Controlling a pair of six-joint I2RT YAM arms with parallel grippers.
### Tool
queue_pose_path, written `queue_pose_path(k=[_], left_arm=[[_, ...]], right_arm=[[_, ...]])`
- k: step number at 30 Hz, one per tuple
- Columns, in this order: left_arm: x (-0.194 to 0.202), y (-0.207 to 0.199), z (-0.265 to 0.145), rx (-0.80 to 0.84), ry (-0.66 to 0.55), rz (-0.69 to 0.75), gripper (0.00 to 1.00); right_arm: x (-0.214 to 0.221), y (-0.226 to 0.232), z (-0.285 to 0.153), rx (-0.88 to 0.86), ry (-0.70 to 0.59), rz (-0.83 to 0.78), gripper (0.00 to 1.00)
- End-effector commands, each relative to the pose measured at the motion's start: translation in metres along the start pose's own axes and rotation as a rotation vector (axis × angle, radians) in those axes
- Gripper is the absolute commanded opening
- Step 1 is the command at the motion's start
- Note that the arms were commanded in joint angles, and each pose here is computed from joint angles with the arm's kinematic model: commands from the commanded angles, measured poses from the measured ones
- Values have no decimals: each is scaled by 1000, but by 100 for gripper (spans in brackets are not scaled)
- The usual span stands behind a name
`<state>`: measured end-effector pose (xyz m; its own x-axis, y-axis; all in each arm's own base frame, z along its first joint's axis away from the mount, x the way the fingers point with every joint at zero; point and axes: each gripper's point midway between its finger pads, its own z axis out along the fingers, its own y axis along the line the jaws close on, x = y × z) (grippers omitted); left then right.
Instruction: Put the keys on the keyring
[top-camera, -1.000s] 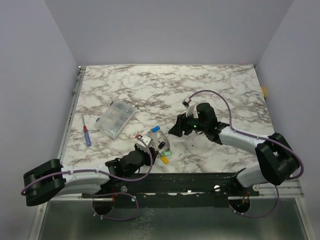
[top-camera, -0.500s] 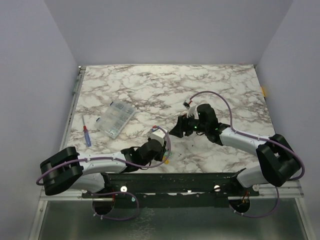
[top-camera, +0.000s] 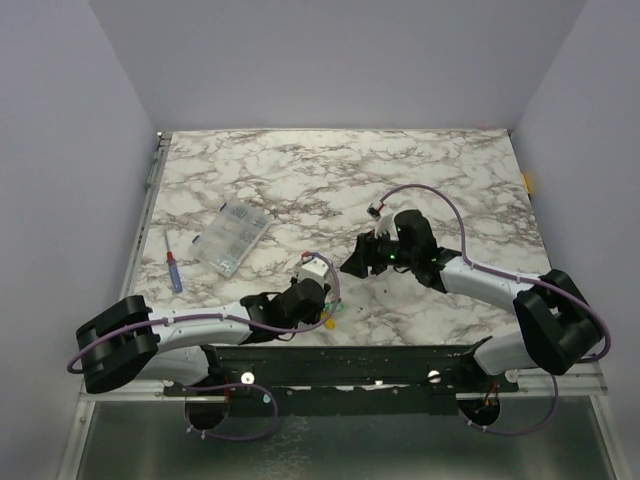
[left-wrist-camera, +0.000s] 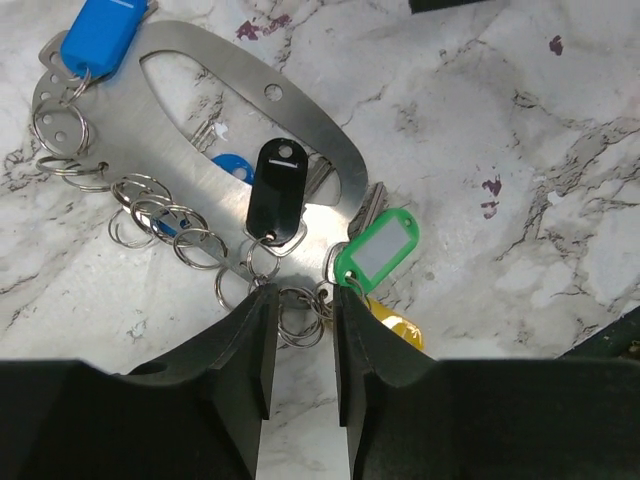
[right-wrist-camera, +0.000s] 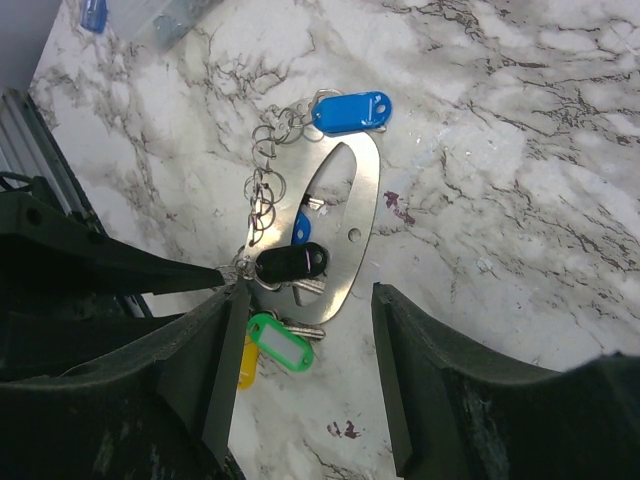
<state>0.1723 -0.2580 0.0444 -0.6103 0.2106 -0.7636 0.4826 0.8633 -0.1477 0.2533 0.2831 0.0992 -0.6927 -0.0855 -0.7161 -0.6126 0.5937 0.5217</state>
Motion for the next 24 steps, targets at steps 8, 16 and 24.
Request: queue_pose_path(k=[8,16,24], left_arm=[[-31,-2,-17,-12,-40,-13,36],[-6,22,-10,-97,-21,-5,33],[1,25,1,-98,-15,-11,33]], right_arm=[[4,-3,-1,9,5,-21,61],[8,-4,0,7,17,-16,61],[10,-3,1,-1,26,-11,61]])
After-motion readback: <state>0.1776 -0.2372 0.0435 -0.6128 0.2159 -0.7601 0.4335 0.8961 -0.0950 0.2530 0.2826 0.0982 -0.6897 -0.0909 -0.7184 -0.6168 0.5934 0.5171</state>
